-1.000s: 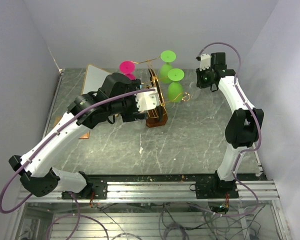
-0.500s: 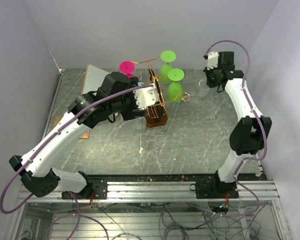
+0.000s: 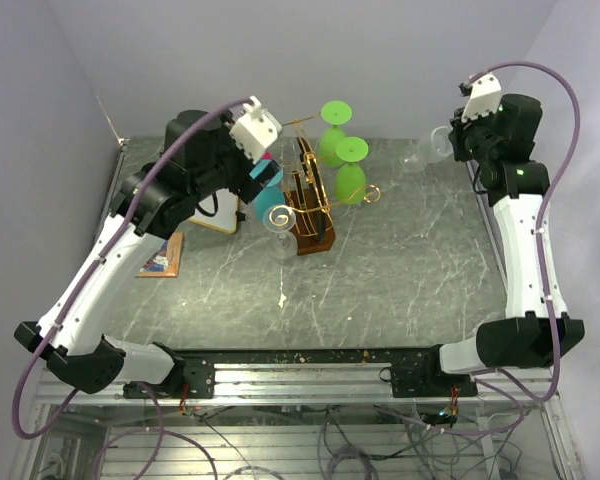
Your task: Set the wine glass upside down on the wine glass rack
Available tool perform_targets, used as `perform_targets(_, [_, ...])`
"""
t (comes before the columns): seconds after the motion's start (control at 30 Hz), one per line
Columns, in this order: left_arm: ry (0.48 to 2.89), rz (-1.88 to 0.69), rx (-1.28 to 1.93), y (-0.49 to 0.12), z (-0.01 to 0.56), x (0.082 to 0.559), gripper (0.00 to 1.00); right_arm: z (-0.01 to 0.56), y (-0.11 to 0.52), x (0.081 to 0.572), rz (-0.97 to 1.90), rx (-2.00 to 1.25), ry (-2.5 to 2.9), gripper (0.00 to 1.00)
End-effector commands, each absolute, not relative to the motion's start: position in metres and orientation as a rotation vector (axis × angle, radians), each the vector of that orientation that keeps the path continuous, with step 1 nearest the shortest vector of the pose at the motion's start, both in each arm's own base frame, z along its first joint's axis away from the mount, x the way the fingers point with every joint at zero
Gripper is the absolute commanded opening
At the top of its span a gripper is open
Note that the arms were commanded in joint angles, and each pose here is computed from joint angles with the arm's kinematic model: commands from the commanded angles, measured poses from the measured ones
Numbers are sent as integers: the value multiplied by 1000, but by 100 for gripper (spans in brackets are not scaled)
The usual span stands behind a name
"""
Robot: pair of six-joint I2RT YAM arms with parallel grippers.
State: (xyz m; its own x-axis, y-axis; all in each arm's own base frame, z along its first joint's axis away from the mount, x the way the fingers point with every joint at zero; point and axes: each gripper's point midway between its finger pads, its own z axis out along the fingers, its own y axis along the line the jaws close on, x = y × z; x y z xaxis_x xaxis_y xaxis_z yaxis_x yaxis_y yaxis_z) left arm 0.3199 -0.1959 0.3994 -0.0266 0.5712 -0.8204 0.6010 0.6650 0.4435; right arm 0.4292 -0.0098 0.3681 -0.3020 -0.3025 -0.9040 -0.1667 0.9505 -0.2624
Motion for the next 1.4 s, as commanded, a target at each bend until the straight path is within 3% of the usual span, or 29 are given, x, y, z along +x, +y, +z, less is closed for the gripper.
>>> perform_targets(0.0, [1636, -222, 744, -203, 438, 327, 100, 428, 24, 418, 29, -383, 1683, 0])
perform_targets(0.33, [1595, -491, 629, -230, 462, 325, 99, 515, 88, 380, 402, -486, 1436, 0])
perform_targets(0.53, [1571, -662, 633, -253, 470, 319, 96, 524, 119, 369, 541, -572, 1385, 0])
perform_targets(0.8, [1619, -693, 473, -250, 470, 344, 95, 526, 144, 363, 624, -655, 1353, 0])
perform_targets(1.1, [1703, -1145, 336, -264, 445, 343, 87, 520, 162, 351, 752, -709, 1341, 0])
perform_targets(1.37, [1704, -1203, 338, -272, 440, 349, 82, 517, 169, 347, 805, -720, 1341, 0])
